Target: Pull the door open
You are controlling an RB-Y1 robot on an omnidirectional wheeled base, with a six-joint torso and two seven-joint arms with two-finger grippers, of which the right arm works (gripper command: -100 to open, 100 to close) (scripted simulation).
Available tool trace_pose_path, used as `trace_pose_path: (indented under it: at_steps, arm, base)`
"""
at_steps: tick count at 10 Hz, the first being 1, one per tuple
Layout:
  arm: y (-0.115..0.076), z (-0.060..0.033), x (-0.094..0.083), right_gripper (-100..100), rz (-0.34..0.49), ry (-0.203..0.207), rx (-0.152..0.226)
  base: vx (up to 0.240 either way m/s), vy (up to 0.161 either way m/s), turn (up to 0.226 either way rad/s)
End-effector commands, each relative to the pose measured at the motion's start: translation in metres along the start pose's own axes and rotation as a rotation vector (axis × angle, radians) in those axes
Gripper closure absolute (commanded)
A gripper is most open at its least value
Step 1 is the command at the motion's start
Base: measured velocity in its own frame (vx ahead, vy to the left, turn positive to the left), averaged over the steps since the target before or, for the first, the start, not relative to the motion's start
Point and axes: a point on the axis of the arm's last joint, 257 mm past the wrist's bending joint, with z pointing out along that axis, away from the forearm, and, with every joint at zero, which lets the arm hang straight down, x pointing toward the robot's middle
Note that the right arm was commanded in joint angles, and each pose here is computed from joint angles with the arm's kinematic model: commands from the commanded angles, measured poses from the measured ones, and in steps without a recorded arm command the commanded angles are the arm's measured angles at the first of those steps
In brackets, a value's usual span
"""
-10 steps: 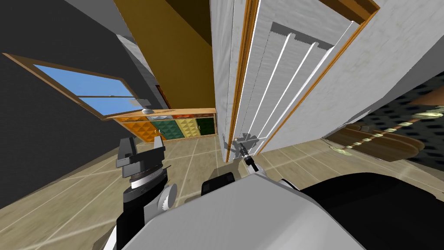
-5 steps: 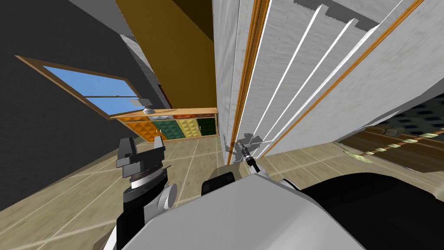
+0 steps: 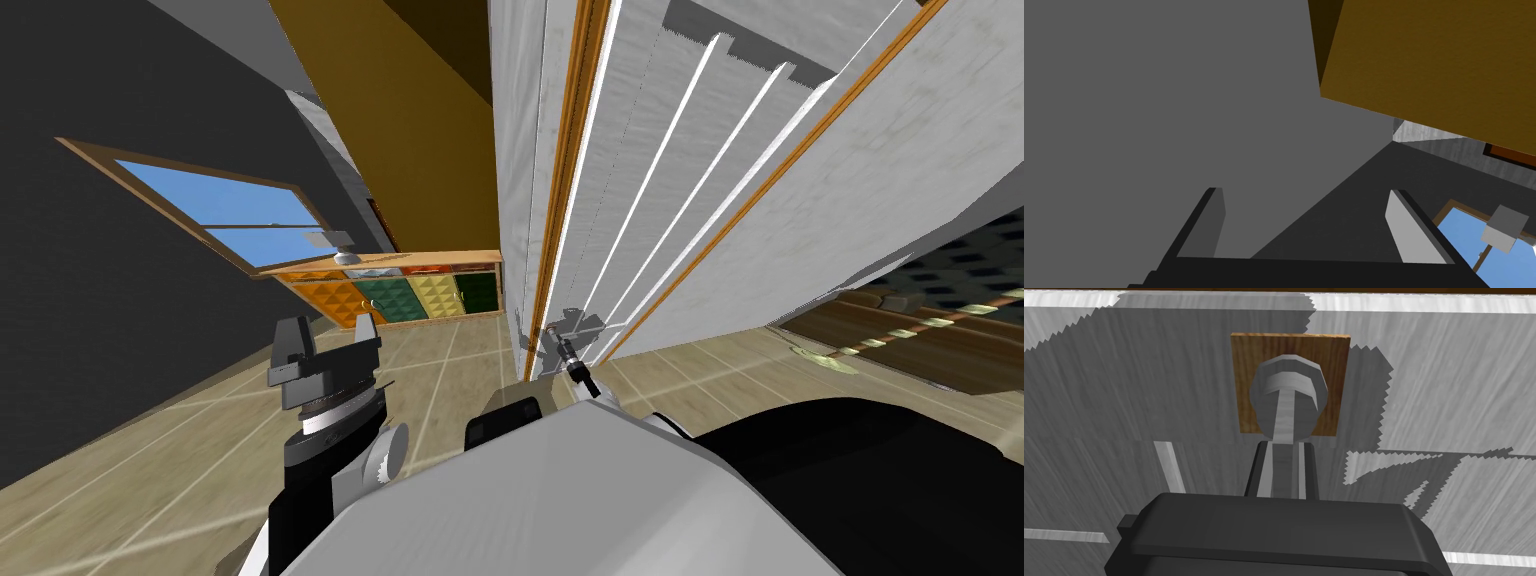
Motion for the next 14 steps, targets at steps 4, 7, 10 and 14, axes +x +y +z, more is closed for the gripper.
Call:
trace_pose_path:
  at_steps: [4,7,10,14]
  arm:
    - [0.003,-0.0091,0.006,100,-0.004,0.071,-0.007]
    - [0.003,-0.0155,0.009,100,-0.004,0.113,-0.008]
    - [0.004,-0.0228,0.013,100,-0.003,0.156,-0.006]
    - [0.003,-0.0339,0.017,100,0.000,0.214,0.000]
  base:
    - [-0.126,0.000,0.006]
    - [-0.106,-0.024,0.004]
    - [-0.092,-0.040,0.006]
    - [-0.075,-0.066,0.009]
